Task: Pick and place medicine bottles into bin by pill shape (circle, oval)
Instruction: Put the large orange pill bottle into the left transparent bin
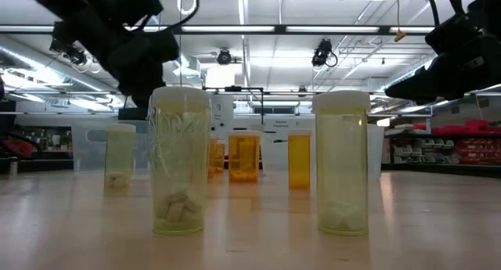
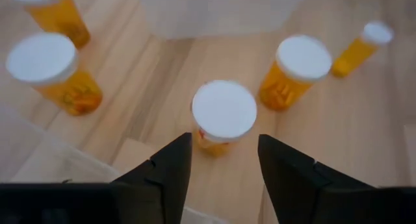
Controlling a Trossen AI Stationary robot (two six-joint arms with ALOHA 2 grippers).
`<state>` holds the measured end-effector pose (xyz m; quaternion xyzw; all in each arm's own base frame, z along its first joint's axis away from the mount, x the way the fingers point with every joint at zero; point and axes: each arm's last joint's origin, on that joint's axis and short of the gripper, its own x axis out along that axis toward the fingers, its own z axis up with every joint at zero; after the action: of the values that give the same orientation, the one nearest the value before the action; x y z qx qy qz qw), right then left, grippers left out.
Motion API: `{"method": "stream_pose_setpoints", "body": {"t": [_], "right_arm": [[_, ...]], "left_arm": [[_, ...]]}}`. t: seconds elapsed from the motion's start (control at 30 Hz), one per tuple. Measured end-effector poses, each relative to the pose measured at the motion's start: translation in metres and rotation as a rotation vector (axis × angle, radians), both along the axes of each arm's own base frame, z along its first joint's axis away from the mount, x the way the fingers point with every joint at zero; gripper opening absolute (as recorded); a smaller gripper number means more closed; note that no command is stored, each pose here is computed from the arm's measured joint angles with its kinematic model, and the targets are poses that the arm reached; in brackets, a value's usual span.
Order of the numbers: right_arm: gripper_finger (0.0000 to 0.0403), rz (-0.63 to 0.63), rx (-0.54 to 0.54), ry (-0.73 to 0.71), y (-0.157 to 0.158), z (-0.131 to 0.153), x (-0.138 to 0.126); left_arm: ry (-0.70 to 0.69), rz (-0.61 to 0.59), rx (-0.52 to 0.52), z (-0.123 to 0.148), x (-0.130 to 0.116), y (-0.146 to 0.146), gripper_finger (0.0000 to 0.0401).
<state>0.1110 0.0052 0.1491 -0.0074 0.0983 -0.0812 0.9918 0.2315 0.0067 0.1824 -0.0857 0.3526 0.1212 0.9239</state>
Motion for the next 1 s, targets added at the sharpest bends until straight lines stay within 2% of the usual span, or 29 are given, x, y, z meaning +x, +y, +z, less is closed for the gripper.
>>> {"method": "stream_pose_setpoints", "body": {"t": [0.33, 0.63, 0.8, 1.0], "right_arm": [[0.0092, 0.000, 0.000, -0.001, 0.000, 0.000, 0.000], [0.0092, 0.000, 0.000, 0.000, 0.000, 0.000, 0.000], [0.0092, 0.000, 0.000, -0.001, 0.000, 0.000, 0.000], [0.0092, 0.000, 0.000, 0.000, 0.000, 0.000, 0.000]], "left_arm": [[0.207, -0.030, 0.030, 0.018, 0.042, 0.002, 0.0244], [0.400, -0.001, 0.009, 0.026, 0.074, 0.008, 0.0267], [0.437, 0.022, -0.064, 0.032, 0.088, 0.006, 0.0291], [0.445, 0.006, -0.067, 0.037, 0.096, 0.002, 0.0330]]}}
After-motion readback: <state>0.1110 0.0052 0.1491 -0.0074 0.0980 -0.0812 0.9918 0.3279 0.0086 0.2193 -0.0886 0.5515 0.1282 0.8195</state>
